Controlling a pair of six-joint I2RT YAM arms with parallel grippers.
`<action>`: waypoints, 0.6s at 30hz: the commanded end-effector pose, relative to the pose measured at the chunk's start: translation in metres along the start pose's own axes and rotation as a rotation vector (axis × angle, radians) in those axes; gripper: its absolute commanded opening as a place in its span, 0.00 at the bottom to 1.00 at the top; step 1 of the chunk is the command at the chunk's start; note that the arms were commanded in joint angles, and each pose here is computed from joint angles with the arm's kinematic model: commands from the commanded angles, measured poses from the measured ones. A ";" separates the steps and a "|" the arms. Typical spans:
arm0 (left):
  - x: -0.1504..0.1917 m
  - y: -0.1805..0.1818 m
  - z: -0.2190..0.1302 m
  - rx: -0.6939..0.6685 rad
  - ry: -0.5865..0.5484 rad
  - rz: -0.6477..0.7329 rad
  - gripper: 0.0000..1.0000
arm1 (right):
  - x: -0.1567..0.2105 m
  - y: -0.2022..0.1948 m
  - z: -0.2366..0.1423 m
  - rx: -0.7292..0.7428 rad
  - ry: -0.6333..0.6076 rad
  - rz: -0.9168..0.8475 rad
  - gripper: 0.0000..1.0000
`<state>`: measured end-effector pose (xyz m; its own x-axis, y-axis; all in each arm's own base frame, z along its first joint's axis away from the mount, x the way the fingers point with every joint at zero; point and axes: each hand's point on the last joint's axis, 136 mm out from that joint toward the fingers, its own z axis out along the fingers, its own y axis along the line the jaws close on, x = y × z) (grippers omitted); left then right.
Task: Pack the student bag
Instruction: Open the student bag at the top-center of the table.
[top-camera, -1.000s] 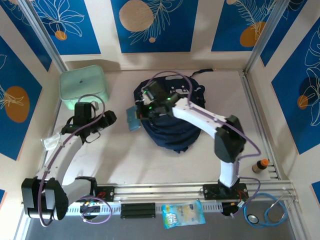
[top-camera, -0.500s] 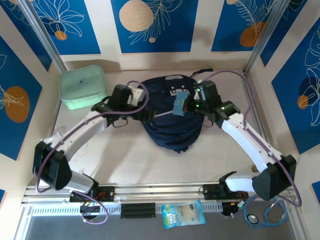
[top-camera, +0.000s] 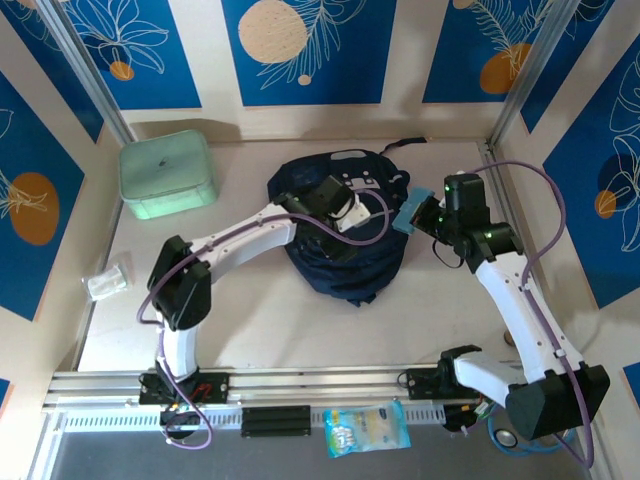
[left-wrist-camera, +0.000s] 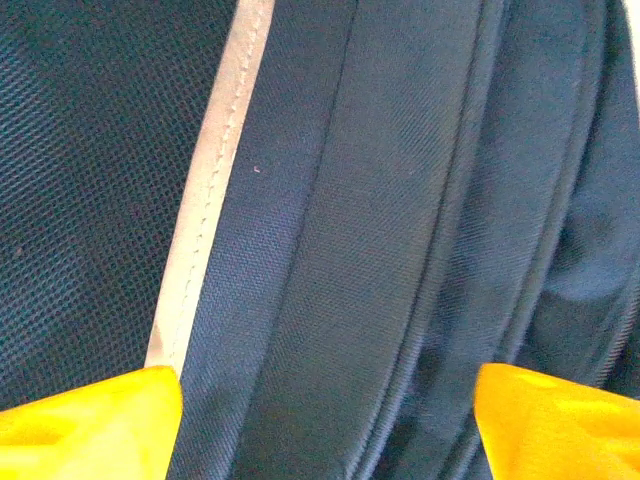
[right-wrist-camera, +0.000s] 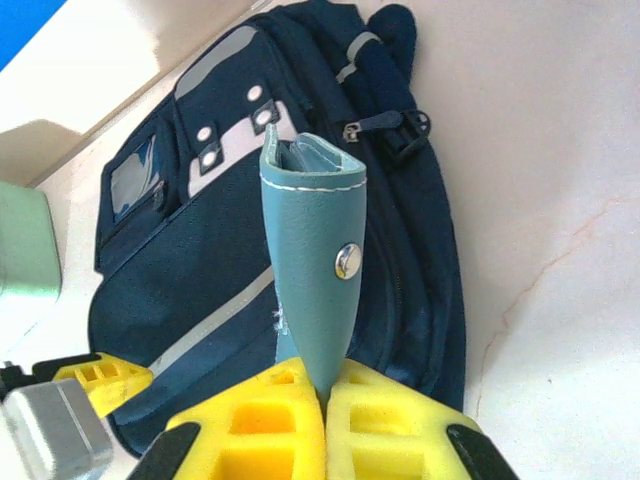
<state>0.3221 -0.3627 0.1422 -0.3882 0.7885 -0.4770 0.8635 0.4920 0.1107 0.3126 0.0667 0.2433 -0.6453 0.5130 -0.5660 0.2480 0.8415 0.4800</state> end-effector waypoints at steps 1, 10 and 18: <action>0.002 0.004 0.000 -0.036 0.057 0.067 0.67 | -0.002 0.000 -0.007 -0.017 -0.005 0.015 0.06; -0.012 0.018 -0.011 -0.066 0.073 -0.020 0.37 | -0.005 -0.009 -0.009 0.023 -0.034 0.047 0.07; -0.027 0.017 -0.032 0.053 -0.020 -0.124 0.19 | -0.006 -0.013 -0.012 0.034 -0.050 0.067 0.07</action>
<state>0.3283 -0.3646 0.1508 -0.4657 0.7766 -0.4242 0.8441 0.5338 0.0506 0.3093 0.0579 0.2442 -0.6217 0.5494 -0.5583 0.2913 0.8238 0.4863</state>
